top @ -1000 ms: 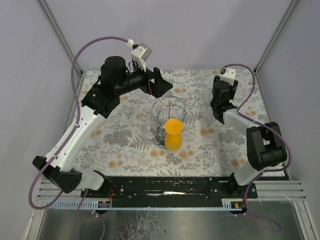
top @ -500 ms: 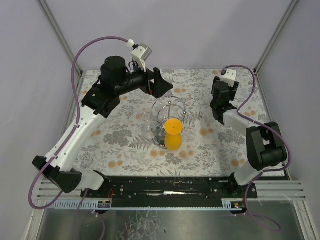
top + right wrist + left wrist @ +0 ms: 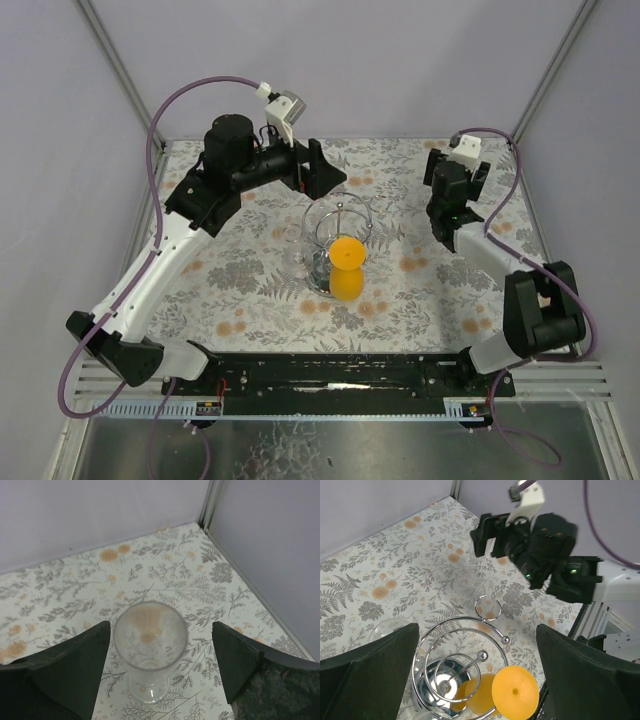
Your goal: Take the wine glass off the wine glass rack
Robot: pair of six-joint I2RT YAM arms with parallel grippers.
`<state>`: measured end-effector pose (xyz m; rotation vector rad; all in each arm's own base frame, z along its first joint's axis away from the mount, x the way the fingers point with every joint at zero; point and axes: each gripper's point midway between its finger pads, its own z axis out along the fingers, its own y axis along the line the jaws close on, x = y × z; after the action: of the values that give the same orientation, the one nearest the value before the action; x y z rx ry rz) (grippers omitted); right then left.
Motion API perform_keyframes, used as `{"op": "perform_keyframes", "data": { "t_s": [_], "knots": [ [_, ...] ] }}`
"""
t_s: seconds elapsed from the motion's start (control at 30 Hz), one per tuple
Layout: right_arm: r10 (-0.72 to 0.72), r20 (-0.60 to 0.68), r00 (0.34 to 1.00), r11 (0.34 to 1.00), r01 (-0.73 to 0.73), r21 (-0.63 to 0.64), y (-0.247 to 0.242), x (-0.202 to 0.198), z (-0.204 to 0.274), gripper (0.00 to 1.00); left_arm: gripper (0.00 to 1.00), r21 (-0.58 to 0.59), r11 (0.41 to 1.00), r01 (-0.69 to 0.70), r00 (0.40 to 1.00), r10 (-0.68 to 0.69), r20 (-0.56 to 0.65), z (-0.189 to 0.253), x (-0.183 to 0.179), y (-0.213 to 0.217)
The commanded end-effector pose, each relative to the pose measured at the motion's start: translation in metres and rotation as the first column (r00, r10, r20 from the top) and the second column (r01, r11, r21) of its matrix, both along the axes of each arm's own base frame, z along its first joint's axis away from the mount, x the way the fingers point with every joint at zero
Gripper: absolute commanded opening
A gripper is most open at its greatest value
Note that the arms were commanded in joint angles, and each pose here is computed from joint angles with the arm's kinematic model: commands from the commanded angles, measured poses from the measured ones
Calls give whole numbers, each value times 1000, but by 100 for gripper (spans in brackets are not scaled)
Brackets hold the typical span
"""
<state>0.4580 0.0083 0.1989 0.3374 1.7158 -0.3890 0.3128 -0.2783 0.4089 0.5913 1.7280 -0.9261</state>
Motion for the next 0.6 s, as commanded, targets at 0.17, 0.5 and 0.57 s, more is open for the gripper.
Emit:
{"op": "perform_keyframes", "data": {
  "t_s": [0.17,0.5,0.57],
  "knots": [
    [40,203,978,995,-58,86,-4,-48,140,92,100,-103,984,-142,980,126,-152,-11,37,39],
    [297,120,947,918,-318,239,36,-97,207,88,94,-233,955,-185,887,60,-458,-50,94,59],
    [322,112,940,904,-340,257,40,-106,213,88,93,-256,947,-194,861,40,-507,-58,100,58]
  ]
}}
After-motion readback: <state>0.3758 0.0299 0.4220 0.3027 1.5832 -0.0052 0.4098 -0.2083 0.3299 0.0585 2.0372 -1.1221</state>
